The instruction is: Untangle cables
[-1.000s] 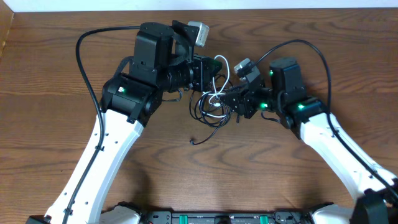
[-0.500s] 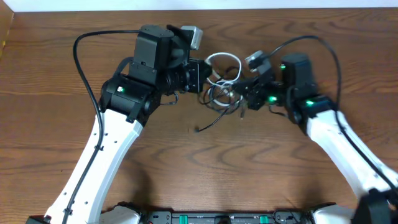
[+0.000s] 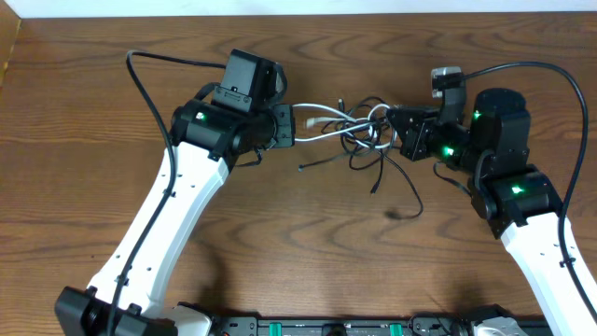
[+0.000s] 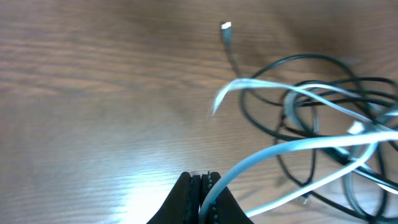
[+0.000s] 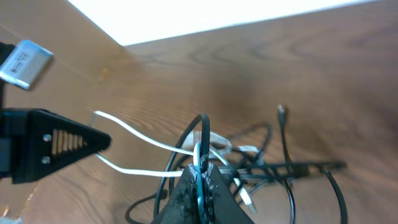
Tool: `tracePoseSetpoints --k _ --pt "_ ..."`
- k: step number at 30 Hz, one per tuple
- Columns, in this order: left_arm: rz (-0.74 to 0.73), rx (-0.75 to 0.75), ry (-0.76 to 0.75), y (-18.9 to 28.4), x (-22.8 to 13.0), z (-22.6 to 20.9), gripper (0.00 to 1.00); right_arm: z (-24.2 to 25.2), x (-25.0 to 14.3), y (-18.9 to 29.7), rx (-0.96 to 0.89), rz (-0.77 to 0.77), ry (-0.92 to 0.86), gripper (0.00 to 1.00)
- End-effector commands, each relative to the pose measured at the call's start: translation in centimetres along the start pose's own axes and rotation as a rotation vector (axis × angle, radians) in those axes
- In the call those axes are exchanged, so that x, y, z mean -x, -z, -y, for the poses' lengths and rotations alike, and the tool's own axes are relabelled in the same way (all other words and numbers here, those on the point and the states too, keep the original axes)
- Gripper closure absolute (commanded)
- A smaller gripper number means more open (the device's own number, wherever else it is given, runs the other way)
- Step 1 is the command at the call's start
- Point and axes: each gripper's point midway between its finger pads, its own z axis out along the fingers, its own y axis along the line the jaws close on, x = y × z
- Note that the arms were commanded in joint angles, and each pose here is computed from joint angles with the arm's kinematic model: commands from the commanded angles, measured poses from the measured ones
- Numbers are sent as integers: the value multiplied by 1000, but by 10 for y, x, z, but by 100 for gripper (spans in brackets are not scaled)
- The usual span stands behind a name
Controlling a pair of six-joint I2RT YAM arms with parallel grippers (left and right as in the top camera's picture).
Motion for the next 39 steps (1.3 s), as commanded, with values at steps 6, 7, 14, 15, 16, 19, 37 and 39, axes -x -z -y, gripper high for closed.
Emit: tracePoseSetpoints --k 6,7,14,15,16,19,37,39 --pt "67 275 62 8 13 -58 93 17 11 14 -64 26 84 99" --pt "68 274 63 8 13 -59 93 15 8 13 -53 12 83 96" --pt "64 267 63 7 12 -57 93 39 -29 -5 -118 -140 -22 78" --pt "60 256 63 7 12 -56 92 42 -35 -11 -110 -169 -36 75" --pt "57 245 56 6 12 -54 93 42 -43 -19 -78 -204 -47 70" --pt "66 71 -51 4 19 -21 93 34 -59 -40 1 -272 -12 62" --pt "716 -679 -217 211 92 118 92 -34 -58 -74 344 -238 142 49" --pt "708 -676 -214 207 93 118 92 -43 -58 -71 388 -244 140 49"
